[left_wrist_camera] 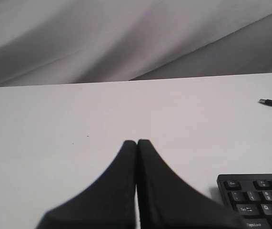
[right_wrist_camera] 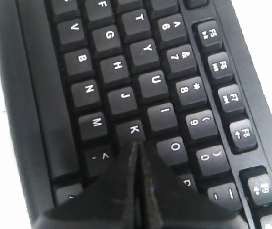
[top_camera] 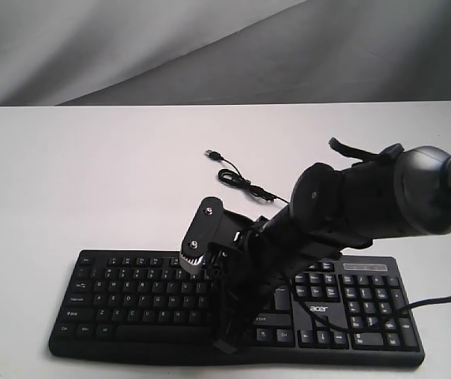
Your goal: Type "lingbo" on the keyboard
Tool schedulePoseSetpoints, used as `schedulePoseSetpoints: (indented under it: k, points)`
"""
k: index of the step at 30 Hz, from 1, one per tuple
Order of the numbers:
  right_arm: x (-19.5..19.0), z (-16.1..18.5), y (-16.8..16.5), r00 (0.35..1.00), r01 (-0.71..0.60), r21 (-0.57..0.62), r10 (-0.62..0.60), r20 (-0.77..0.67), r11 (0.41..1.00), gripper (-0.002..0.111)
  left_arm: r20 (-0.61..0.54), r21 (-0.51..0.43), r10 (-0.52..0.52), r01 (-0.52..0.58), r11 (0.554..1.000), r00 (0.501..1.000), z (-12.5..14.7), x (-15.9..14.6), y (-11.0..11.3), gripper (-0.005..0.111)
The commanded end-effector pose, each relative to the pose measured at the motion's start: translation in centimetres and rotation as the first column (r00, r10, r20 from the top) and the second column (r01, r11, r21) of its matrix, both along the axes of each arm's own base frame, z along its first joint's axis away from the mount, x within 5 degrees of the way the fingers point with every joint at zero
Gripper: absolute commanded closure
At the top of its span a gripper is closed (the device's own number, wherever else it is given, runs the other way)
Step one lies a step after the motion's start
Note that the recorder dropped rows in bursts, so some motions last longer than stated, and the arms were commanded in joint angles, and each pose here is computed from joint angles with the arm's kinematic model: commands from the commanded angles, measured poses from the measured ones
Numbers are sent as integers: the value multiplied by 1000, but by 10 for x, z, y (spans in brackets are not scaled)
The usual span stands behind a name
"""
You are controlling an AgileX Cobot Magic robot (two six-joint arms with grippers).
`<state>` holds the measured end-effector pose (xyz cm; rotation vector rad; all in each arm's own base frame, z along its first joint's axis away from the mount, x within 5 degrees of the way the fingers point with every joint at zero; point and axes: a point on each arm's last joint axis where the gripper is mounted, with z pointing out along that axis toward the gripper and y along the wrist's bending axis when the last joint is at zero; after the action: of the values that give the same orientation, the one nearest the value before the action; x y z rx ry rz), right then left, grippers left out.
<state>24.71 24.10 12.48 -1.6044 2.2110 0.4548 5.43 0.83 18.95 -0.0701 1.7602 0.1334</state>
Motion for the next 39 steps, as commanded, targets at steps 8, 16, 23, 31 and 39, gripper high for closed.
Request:
schedulePoseSetpoints:
  k: [8, 16, 23, 31, 39]
  points:
    - [12, 16, 21, 997, -13, 56, 8, 80, 998, 108, 12, -1, 0, 0, 1000, 1000, 0, 0, 0, 106]
    - [16, 6, 22, 996, 20, 49, -24, 91, 999, 108, 12, -1, 0, 0, 1000, 1000, 0, 0, 0, 106]
    - [16, 3, 22, 996, 25, 47, -29, 84, 999, 108, 12, -1, 0, 0, 1000, 1000, 0, 0, 0, 106]
    - [15, 3, 22, 997, 19, 47, -23, 72, 999, 108, 12, -1, 0, 0, 1000, 1000, 0, 0, 0, 106]
    - [14, -2, 22, 999, 13, 37, -15, 50, 999, 108, 12, -1, 0, 0, 1000, 1000, 0, 0, 0, 106]
